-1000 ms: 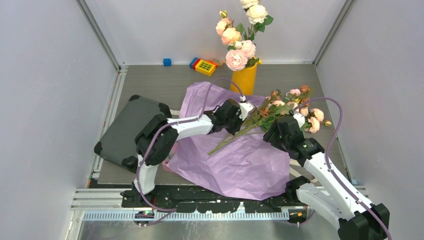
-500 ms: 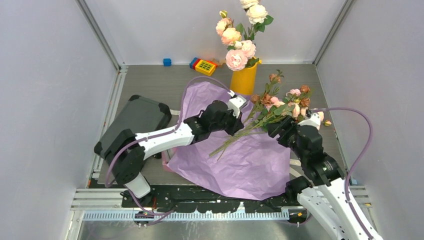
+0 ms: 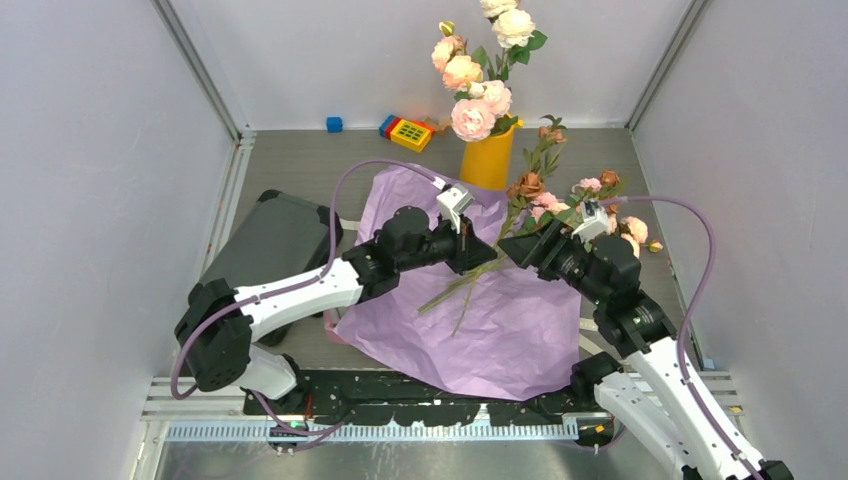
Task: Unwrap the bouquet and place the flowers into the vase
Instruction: Pick up the fake flower from the wrapping paper.
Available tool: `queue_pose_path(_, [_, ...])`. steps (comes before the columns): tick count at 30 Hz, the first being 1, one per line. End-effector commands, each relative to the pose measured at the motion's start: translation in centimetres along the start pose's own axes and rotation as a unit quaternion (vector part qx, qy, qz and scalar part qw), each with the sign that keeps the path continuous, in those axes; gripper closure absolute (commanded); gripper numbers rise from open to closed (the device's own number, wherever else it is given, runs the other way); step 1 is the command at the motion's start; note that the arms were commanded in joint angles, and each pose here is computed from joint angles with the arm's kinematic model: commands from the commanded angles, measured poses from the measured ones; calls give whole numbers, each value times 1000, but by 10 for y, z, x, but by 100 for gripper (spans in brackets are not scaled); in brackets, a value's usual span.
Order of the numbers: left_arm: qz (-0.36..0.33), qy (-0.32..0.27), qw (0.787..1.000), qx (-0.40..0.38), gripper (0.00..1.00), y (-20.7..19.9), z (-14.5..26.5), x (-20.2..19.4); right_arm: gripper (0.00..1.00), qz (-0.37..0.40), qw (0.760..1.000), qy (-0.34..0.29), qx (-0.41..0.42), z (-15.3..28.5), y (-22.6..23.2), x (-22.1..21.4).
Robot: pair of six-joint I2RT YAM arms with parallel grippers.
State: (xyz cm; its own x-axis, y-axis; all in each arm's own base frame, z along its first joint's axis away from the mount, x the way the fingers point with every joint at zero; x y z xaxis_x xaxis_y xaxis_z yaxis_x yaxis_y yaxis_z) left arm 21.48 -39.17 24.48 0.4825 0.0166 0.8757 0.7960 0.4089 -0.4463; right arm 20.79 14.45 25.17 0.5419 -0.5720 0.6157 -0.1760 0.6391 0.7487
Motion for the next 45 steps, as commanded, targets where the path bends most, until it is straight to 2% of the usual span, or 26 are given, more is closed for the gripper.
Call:
queue_pose_path(1, [6,-49,997,-61,100,-27,9,26,26,-12,994,4,110,-1,46,11])
queue_pose_path(14, [10,-56,994,-94,100,-43,18,34,37,-34,993,-8,116,-8,46,14])
queue_pose_path(20, [12,-59,993,-98,100,-45,21,37,46,-33,992,-12,121,-8,49,16])
queue_pose_path(31, [19,-49,993,-109,100,-49,19,35,73,-33,990,-24,131,-5,54,21])
queue_pose_path(36, [19,-42,993,-108,100,-49,19,33,95,-30,991,-27,128,-5,52,22])
queue_pose_path(39, [24,-32,995,-97,100,-46,17,30,99,-26,991,-27,130,-5,53,22])
queue_pose_path(40, [24,-28,995,-92,97,-44,17,29,100,-21,991,-29,132,-4,55,23])
queue_pose_path(41, [24,-21,996,-81,89,-41,17,27,100,-18,991,-30,132,-3,55,24])
queue_pose_path(45, [8,0,998,-55,45,-31,22,23,100,30,993,-55,98,1,53,38])
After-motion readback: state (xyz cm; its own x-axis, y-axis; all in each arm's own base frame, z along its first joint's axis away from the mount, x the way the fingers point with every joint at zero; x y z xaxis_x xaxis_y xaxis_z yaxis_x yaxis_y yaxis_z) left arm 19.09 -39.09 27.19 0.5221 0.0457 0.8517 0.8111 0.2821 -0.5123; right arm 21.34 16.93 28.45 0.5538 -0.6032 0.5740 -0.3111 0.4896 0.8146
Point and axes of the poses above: each gripper's point midway between its finger pads, its own z axis back along the fingers, its own y axis along the line the jaws close on, x = y × z, the point moved 2 cm from there along z, back along the fingers, and after that the axes turned 1 degree about -z, right-handed, at the moved point
